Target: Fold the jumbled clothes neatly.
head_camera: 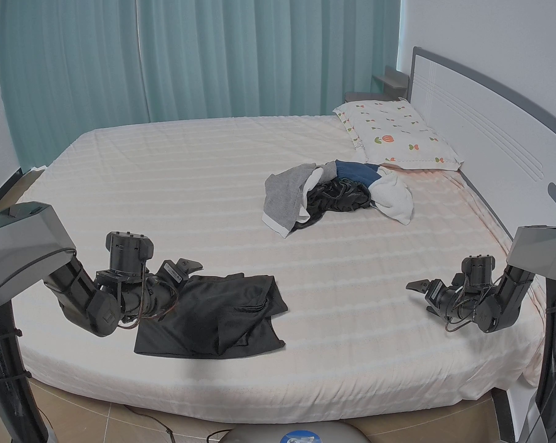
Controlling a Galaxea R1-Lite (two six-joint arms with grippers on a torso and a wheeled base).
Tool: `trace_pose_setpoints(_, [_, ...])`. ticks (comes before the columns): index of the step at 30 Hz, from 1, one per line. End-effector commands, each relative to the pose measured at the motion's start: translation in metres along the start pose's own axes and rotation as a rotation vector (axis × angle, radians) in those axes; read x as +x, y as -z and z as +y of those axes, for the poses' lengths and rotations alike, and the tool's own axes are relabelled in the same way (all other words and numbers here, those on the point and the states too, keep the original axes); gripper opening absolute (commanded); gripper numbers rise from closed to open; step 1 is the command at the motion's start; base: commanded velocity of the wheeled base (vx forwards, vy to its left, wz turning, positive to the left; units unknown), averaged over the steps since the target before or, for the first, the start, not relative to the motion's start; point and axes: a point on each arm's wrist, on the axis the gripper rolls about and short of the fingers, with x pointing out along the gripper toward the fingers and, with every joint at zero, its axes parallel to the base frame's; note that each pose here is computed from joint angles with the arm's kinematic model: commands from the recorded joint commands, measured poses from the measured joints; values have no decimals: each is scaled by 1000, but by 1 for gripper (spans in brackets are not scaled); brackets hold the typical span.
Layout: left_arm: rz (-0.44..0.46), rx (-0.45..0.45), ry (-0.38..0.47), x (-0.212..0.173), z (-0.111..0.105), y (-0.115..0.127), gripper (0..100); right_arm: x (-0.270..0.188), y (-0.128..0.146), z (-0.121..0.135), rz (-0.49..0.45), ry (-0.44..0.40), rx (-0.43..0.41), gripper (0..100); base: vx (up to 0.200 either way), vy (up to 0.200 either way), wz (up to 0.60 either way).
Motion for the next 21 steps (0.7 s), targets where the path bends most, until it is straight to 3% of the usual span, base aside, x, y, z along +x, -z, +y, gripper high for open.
trace_pose_setpoints(1, [-6, -73, -70, 2, 33, -11, 100, 0, 1, -1, 2, 2, 0, 100, 0, 0, 0])
trace_pose_setpoints(13, [-5, -127, -84, -4, 53, -29, 100, 0, 0, 2, -5, 1, -19, 100, 0, 183, 0])
trace_pose_setpoints(21, [5, -151, -76, -3, 58, -36, 100, 8, 24, 43, -52, 24, -97, 100, 0, 200, 0])
